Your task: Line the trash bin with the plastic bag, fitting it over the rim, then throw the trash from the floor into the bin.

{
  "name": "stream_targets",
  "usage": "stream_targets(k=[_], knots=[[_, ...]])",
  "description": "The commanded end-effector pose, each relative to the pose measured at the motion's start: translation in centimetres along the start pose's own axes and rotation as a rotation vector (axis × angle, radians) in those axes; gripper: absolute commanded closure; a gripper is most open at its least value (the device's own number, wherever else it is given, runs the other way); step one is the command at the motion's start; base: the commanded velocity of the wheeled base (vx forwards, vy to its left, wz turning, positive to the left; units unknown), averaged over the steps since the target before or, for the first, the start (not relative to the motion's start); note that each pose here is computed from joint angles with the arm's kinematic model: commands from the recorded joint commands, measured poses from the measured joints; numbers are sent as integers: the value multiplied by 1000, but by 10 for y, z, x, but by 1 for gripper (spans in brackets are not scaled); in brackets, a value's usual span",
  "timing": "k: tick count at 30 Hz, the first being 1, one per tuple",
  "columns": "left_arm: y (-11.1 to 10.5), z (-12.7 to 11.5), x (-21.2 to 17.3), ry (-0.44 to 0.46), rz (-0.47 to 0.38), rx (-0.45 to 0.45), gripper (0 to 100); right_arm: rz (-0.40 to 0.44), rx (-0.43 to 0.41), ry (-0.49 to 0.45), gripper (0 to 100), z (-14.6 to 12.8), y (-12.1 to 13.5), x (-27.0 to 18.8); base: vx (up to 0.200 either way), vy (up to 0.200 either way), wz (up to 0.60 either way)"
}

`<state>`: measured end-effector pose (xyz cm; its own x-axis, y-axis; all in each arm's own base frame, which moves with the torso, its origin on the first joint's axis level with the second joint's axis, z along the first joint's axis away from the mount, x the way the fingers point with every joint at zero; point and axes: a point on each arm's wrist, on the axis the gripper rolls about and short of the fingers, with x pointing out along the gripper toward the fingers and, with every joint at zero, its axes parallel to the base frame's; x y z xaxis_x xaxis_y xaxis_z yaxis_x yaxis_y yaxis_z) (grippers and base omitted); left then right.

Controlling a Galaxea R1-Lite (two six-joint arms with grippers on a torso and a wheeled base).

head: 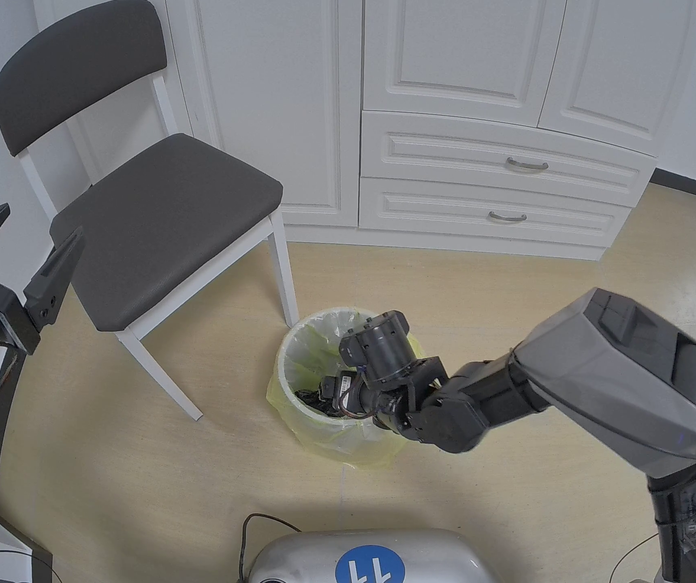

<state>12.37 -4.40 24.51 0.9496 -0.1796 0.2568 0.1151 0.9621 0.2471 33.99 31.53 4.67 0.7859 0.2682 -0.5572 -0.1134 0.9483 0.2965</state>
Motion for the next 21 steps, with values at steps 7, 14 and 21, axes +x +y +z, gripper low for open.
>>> stream_targets(k=[7,14,21], knots=[[2,4,-4,-21,8,-5,0,76,-502,-354,0,-3,-55,-76,0,0,0],[4,7,-5,-33,16,-9,0,-62,-637,-653,0,23,-96,-65,0,0,0],[4,8,-4,-39,18,-12,0,-85,-693,-715,0,49,-116,-79,0,0,0]])
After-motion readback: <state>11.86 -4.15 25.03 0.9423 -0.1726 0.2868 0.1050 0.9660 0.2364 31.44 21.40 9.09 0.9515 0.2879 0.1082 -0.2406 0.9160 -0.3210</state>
